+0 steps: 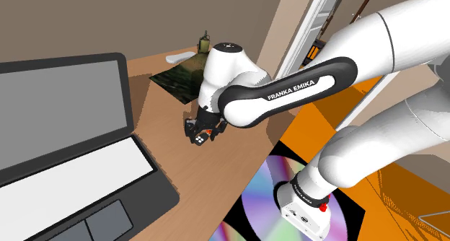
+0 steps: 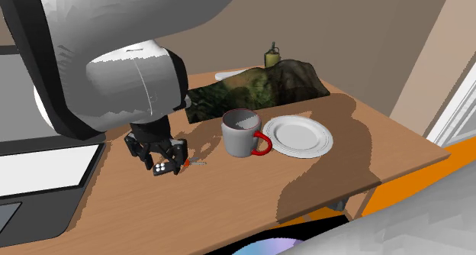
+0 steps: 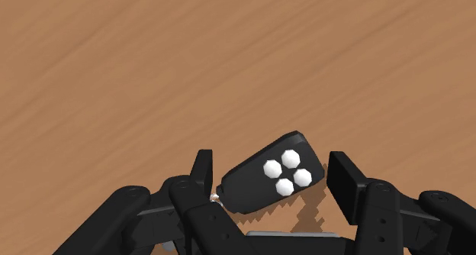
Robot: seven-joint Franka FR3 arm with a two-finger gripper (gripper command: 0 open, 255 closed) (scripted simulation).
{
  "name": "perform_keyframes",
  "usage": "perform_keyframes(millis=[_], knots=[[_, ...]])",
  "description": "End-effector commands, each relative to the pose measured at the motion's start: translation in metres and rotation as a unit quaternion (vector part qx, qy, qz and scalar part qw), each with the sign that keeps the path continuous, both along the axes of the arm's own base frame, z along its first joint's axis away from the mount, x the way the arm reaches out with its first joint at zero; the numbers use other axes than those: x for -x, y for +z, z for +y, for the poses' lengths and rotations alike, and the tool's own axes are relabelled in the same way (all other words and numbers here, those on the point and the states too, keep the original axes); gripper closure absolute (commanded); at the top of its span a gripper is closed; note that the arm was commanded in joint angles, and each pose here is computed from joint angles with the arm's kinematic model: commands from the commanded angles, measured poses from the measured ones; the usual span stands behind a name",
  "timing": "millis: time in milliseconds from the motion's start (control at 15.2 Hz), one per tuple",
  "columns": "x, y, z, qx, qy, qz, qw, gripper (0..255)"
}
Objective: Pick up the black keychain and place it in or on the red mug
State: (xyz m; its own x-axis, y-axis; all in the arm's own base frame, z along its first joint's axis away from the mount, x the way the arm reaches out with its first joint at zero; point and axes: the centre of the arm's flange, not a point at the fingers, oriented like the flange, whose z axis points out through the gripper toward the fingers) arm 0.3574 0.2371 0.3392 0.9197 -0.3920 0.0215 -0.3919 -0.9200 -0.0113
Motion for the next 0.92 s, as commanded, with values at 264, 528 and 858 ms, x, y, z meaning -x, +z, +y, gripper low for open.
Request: perform_keyframes(millis=[264, 528, 858], knots=[[0.000, 0.000, 0.000, 0.000, 0.000, 0.000, 1.0000, 255], [0.000, 0.005, 0.000, 0.000, 0.000, 0.000, 1.0000, 255], [0.000, 0.032, 0.000, 0.000, 0.000, 0.000, 1.0000, 255]])
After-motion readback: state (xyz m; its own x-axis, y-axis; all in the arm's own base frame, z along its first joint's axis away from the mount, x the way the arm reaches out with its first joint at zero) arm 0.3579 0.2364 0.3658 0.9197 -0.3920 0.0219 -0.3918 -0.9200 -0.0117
